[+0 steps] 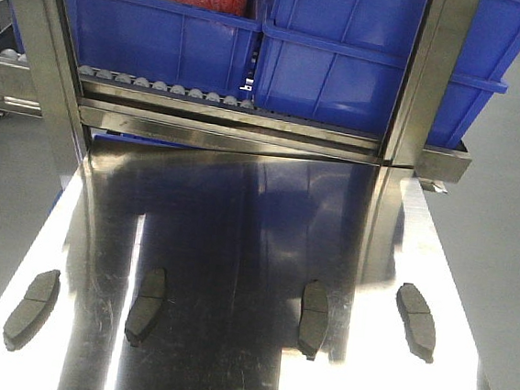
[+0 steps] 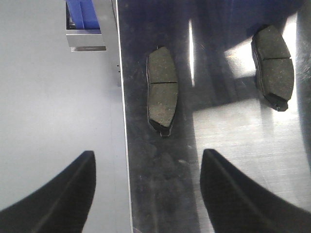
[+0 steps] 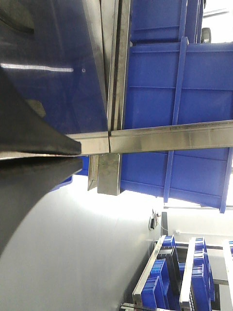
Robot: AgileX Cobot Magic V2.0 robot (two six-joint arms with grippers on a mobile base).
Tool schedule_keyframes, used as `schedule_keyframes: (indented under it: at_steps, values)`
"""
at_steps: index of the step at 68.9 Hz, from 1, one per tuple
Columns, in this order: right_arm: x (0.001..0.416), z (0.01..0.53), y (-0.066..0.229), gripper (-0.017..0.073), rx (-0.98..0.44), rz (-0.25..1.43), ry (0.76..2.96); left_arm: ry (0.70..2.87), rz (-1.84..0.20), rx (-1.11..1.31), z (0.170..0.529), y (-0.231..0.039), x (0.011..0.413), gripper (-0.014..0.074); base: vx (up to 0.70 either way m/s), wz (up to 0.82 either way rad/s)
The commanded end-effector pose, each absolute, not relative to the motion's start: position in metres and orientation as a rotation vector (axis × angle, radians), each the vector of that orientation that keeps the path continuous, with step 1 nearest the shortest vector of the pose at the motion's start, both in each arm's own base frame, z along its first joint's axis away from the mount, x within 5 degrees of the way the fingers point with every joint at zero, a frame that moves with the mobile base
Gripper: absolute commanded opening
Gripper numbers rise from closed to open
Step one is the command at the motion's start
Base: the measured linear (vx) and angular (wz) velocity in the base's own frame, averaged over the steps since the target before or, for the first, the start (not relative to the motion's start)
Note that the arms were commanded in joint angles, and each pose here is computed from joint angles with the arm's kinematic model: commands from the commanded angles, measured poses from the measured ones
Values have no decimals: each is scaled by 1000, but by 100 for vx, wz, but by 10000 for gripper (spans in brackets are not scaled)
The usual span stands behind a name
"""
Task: Move and align brake pads A on conveyor
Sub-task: 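Lower the left gripper over the brake pad nearest the left arm, then close the left gripper on the grey brake pad and lift it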
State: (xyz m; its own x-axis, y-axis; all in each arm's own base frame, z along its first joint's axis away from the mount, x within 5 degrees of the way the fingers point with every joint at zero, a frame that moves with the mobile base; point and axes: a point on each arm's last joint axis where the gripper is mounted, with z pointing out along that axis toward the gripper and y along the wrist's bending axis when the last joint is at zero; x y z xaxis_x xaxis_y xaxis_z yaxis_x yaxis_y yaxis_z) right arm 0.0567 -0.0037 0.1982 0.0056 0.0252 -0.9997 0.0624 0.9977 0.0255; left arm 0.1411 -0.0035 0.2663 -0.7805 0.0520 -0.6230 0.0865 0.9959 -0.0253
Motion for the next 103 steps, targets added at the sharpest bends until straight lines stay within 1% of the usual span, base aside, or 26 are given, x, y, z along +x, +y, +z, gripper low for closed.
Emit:
schedule_keyframes:
  at_steps: [1,13,21,30,40,49,59,76,88,103]
  values:
    - [56,201,-3,-11,56,-33,1494,2376,-69,84,281,-3,147,472,0,0]
    - [56,201,-3,-11,56,-33,1494,2372,-111,3,281,-4,148,472,0,0]
    - [56,201,-3,-11,56,-33,1494,2343,-83,35,285,-3,151,472,0,0]
    - [56,201,-3,-11,56,-33,1494,2367,-80,52,294,-2,166,472,0,0]
    - [56,201,-3,-11,56,-33,1494,2471,-97,75,298,-3,191,472,0,0]
    - [56,201,-3,-11,56,-33,1494,2566,-126,127,288,-11,216,472,0,0]
    - [56,201,-3,-11,56,-33,1494,2631,-148,169,269,-23,242,472,0,0]
    - [56,201,-3,-11,56,-33,1494,2682,-155,100,239,-26,280,472,0,0]
    - [56,201,-3,-11,56,-33,1494,2729,-133,190,225,-32,292,472,0,0]
    - [56,201,-3,-11,56,-33,1494,2784,-100,224,208,-34,301,472,0,0]
